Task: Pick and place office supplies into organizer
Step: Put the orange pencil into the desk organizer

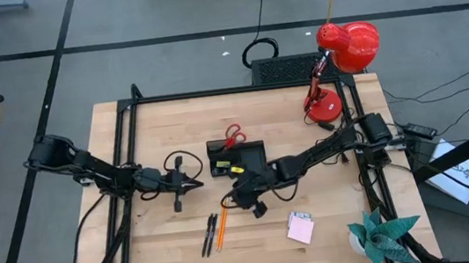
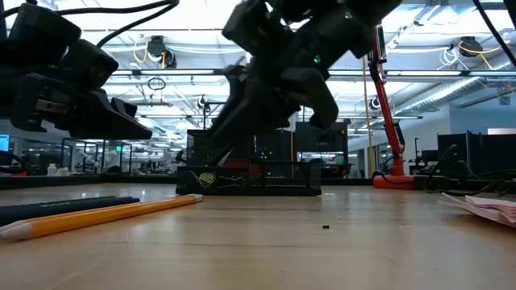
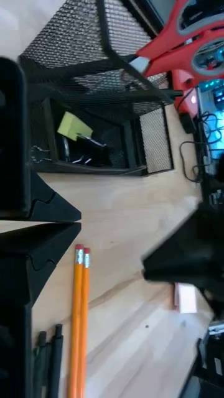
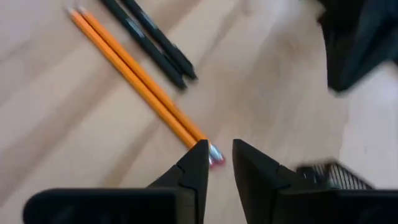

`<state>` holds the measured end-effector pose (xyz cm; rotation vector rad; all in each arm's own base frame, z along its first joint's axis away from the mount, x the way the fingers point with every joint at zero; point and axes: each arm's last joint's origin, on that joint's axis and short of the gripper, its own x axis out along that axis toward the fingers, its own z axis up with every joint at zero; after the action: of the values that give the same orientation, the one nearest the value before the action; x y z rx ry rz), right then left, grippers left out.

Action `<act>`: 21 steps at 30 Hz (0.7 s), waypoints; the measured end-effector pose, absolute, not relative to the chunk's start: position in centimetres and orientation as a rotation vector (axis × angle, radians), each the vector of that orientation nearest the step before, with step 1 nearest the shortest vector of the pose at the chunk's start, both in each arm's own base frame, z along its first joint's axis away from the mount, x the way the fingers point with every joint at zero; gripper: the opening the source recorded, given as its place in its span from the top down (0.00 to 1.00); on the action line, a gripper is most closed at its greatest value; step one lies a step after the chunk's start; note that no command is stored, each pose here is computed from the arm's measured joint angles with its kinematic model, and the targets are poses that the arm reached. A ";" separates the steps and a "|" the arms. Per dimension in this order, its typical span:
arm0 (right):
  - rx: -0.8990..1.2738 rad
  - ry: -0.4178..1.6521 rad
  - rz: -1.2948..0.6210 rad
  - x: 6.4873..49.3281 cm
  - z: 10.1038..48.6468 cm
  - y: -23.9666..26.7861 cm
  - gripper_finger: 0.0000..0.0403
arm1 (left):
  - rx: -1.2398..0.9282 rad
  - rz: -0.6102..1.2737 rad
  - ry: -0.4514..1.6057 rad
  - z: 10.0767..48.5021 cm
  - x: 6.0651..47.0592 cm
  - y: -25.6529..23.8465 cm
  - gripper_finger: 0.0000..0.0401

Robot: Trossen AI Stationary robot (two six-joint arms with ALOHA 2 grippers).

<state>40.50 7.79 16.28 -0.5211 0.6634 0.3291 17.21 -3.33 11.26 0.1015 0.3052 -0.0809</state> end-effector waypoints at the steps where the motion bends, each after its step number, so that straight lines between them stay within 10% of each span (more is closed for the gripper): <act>1: -0.520 0.650 0.349 40.7 16.3 7.8 0.85 | 0.103 -0.081 0.315 11.2 17.2 -3.3 0.95; 21: -0.500 0.615 0.534 40.8 15.8 8.0 0.86 | 0.066 -0.081 0.337 11.0 17.1 -3.4 0.95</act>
<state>40.83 8.04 15.78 -0.5002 0.6152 0.5335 17.10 -3.35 10.97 0.0659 0.3370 -0.0807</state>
